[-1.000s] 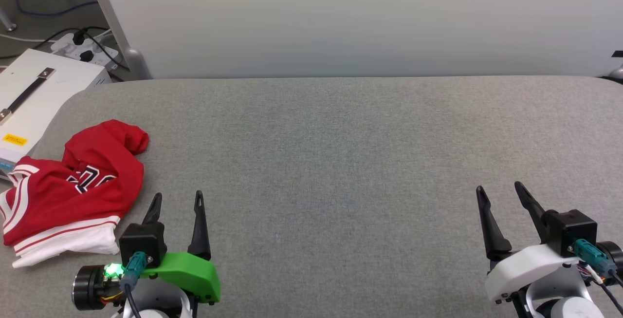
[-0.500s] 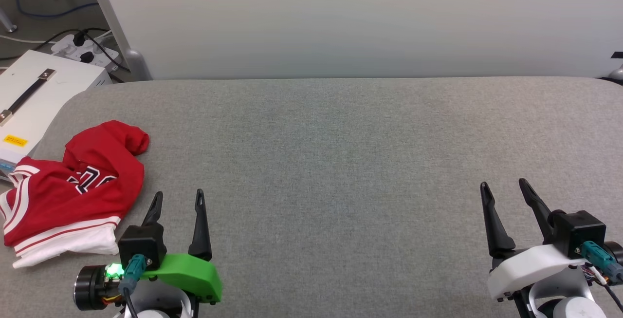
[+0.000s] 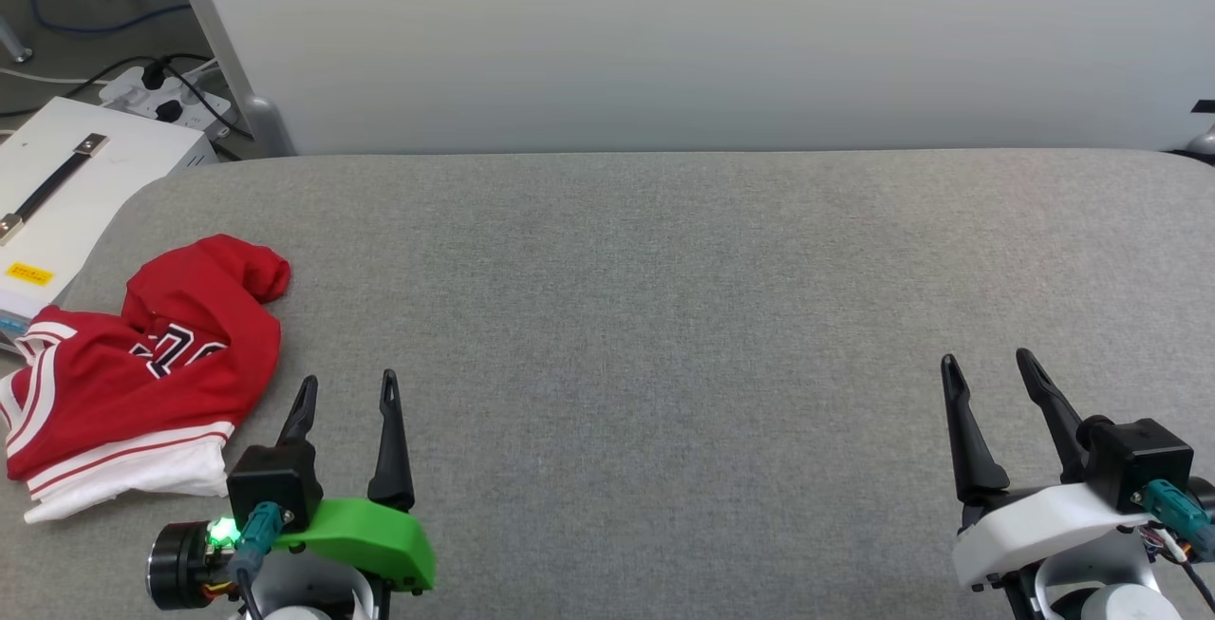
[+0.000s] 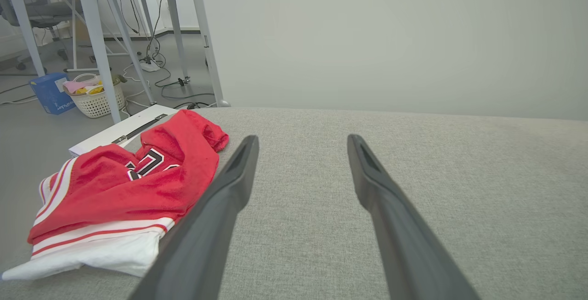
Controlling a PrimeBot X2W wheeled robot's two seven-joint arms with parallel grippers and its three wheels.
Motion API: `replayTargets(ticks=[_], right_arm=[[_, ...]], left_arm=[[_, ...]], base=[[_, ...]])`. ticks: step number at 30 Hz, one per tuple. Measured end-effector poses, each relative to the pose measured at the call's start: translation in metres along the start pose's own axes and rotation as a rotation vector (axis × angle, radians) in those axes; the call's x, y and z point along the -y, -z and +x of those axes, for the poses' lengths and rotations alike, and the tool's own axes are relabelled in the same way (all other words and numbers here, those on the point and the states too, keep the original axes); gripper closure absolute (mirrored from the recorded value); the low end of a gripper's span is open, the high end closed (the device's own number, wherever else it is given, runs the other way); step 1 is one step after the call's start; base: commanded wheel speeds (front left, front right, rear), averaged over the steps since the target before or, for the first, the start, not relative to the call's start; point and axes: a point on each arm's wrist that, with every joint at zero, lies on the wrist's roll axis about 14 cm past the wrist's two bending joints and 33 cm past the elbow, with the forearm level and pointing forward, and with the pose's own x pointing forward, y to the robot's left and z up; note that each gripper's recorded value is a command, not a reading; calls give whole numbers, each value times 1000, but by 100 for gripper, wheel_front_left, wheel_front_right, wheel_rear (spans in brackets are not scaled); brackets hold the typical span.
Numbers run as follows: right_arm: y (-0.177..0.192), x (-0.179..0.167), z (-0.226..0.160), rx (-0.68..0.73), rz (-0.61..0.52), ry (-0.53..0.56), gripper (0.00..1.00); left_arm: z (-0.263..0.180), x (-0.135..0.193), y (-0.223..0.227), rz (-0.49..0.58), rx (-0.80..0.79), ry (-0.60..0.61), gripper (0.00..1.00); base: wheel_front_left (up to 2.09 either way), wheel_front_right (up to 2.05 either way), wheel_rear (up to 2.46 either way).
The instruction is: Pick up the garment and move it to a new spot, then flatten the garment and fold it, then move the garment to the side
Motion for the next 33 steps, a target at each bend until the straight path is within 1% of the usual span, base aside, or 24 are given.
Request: replayTargets(ticks=[26,33], right_arm=[[5,5,-7,17,31,18,0],[5,1,-5,24,33,6,0]], left_arm=[[-3,1,5,-20,15,-5,0],[-5,-3,5,-26,21,-17,0]], base=[[0,0,0],[0,0,0]])
